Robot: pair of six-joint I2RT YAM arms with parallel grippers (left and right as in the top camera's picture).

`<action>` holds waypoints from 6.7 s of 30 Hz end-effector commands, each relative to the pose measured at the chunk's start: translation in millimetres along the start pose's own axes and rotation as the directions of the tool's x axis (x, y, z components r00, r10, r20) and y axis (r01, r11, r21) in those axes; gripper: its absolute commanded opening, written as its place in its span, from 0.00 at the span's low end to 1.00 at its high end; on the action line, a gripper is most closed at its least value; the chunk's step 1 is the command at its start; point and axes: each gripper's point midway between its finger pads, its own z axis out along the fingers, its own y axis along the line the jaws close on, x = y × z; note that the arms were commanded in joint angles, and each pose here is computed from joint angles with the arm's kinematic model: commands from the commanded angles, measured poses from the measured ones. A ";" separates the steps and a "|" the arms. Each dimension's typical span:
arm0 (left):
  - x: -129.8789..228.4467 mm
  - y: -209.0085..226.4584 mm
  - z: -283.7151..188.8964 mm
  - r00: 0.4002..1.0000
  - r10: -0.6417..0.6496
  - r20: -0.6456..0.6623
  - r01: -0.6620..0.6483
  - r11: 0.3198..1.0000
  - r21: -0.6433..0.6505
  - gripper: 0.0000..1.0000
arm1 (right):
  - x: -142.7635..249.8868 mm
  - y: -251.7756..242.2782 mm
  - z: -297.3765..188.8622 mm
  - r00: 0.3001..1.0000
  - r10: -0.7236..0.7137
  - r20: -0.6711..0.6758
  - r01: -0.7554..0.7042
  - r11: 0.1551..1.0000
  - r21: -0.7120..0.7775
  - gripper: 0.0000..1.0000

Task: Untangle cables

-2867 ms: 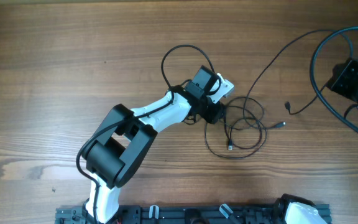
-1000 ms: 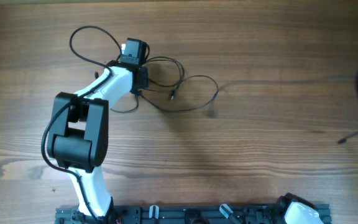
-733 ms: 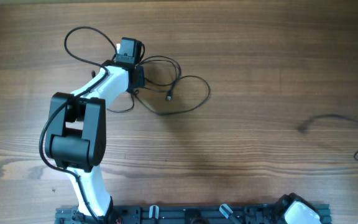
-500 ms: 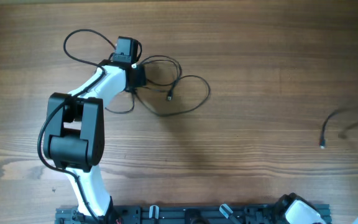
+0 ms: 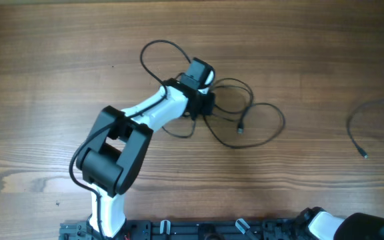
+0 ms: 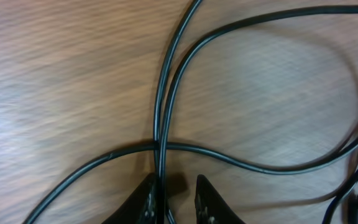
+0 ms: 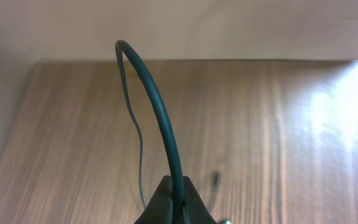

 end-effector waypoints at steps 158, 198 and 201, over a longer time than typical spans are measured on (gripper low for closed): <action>-0.5 -64.4 -137.8 0.991 0.108 0.076 -0.131 0.882 0.453 0.57 | 215.3 129.3 -247.7 0.644 -0.735 0.214 0.518 0.212 -0.829 0.04; 6.5 -96.0 -100.2 0.978 0.184 0.097 -0.208 0.832 0.515 0.59 | 163.6 85.5 -161.3 0.756 -0.645 0.113 0.634 0.678 -0.374 0.04; 6.9 -103.6 -84.3 0.973 0.206 0.106 -0.231 0.824 0.517 0.59 | 151.1 80.7 -173.1 0.785 -0.602 0.144 0.602 0.688 -0.406 0.04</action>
